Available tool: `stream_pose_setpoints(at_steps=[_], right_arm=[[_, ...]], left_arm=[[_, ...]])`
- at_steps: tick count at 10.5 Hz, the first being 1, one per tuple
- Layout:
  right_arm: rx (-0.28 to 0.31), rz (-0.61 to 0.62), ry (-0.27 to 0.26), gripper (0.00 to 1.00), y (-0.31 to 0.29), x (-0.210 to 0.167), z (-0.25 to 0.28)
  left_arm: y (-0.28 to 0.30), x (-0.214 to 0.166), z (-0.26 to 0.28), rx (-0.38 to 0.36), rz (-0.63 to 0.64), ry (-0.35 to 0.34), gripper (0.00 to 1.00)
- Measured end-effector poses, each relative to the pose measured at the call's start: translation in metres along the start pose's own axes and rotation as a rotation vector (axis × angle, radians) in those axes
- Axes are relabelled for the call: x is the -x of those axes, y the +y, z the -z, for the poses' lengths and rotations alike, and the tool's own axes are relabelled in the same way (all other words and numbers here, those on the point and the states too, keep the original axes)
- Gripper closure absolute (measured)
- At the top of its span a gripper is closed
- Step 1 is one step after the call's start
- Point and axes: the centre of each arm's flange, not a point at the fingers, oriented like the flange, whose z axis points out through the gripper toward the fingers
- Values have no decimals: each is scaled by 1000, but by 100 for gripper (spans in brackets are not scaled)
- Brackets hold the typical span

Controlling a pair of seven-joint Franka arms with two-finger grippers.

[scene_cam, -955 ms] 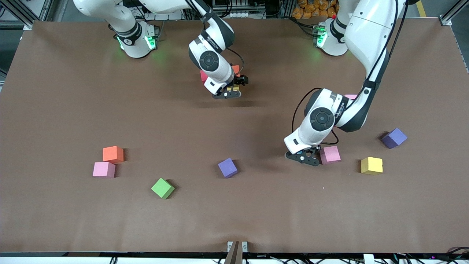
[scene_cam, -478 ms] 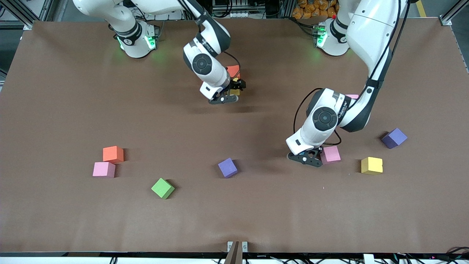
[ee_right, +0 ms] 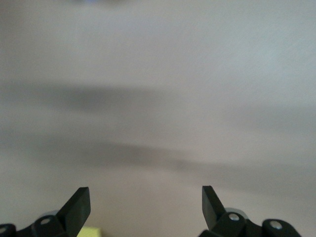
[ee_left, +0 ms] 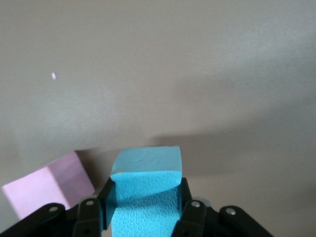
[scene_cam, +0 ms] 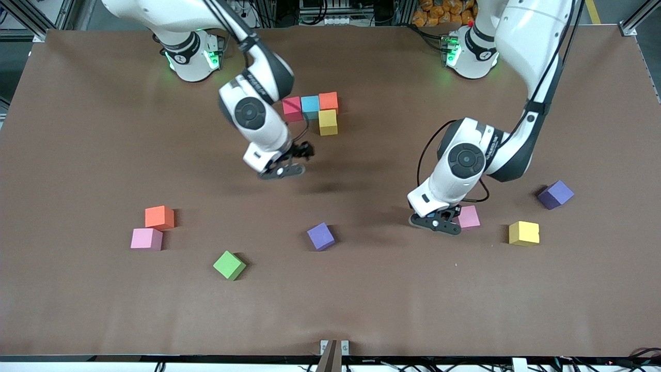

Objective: Form number 2 with 11 blocks
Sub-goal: 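Reach the right gripper to the green cube while the left gripper carries cyan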

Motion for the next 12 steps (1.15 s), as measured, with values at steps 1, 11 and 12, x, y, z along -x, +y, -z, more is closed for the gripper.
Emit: stream_pose_setpoints(at_steps=[1,11,12], right_arm=[[49,59,49,0,10,-16,19],[86,542,251,0,141,-144,2],[97,564,256,0,148,-149,-4]], left_arm=[[4,2,11,25,18,-7,47],[207,81,13,78,312,-172,47],[217,86,6,73,324,-185,47]])
